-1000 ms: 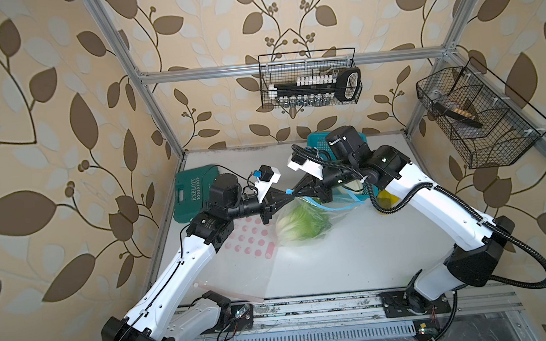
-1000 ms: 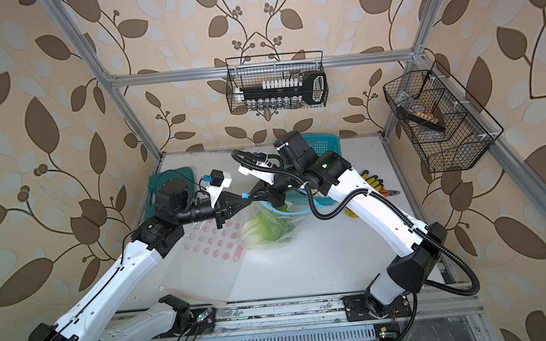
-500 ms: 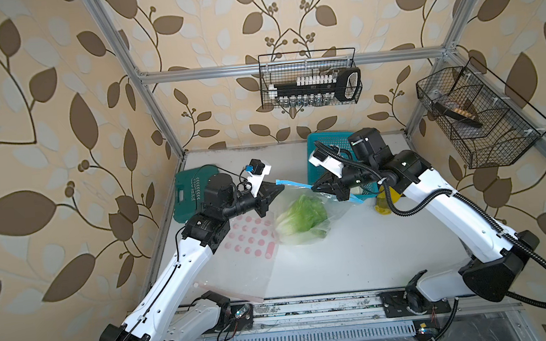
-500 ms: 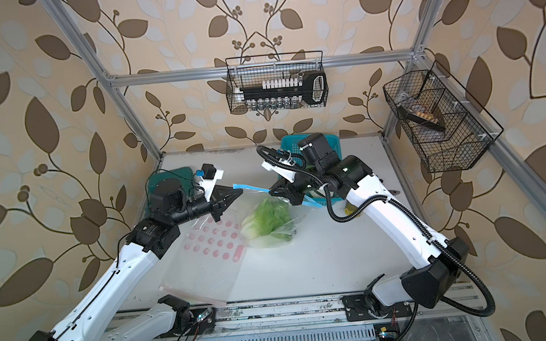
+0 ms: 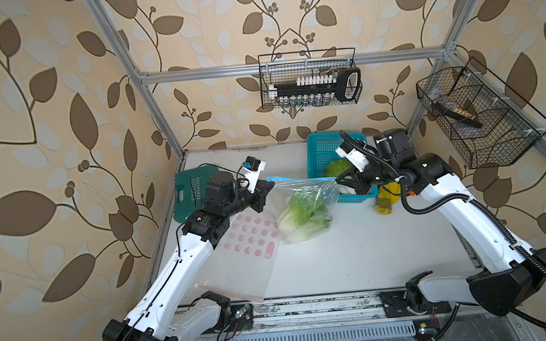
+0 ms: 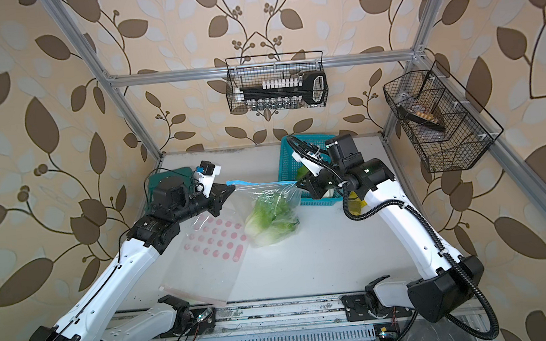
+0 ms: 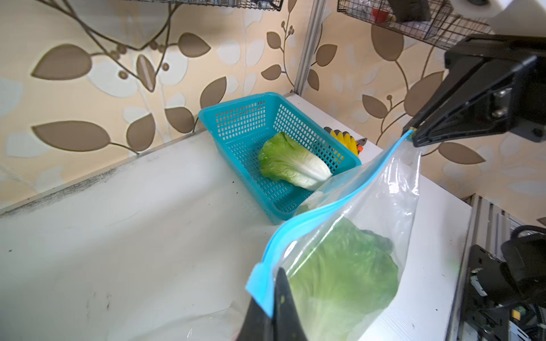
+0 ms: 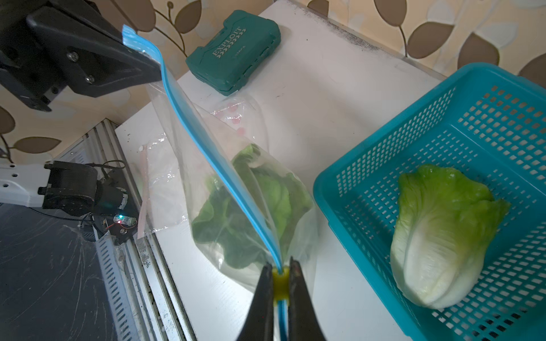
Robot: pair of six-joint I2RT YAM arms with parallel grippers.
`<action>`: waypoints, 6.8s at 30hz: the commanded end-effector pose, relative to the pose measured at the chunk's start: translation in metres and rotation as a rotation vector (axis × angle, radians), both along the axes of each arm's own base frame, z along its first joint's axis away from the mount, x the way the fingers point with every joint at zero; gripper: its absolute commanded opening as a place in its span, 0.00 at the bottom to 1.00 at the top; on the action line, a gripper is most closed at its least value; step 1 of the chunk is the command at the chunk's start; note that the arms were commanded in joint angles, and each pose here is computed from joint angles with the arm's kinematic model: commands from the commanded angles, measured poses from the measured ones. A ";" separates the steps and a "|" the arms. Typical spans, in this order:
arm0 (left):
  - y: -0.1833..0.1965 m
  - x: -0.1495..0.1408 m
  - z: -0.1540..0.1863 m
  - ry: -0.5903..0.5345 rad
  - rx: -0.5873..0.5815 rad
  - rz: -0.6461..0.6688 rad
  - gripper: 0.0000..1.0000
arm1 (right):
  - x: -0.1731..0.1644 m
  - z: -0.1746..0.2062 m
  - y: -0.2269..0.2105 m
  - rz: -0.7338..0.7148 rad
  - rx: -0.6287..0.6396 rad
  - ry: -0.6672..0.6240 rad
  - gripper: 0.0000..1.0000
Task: Put the chinese cabbages into a zipper bag and zip it
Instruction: Zip the zipper on the zipper food storage bag, then pick up the zipper food storage bag at the center of the board, then place the zipper food storage bag at the center of the board, then open the zipper of the food storage bag at the center of the board.
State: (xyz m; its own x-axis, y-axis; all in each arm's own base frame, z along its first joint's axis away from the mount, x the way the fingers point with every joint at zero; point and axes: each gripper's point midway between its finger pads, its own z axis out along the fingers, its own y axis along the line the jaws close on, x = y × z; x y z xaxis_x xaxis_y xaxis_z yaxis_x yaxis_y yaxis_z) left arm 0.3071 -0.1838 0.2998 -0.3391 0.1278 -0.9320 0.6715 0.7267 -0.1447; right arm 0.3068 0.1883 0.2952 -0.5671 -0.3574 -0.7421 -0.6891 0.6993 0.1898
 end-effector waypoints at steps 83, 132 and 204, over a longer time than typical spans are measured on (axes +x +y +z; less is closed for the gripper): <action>0.009 -0.099 -0.285 1.064 0.550 0.434 0.81 | -0.028 -0.099 -0.016 -0.345 0.338 0.377 0.00; 0.121 0.009 0.050 0.367 0.025 0.618 0.00 | 0.011 -0.174 0.161 -0.453 0.134 0.537 0.50; -0.091 0.034 0.065 0.450 -0.030 0.101 0.52 | 0.024 -0.025 0.140 -0.325 0.800 0.400 0.03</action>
State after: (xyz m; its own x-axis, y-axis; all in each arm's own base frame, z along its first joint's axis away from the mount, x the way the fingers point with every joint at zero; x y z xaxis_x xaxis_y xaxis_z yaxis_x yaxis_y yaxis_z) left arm 0.3525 -0.2702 0.3196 -0.7646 0.0581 -0.6419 0.3736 0.8516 -0.3678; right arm 0.3221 0.3229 0.2218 -0.8519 0.2893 -0.4365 -0.1992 0.5919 0.7810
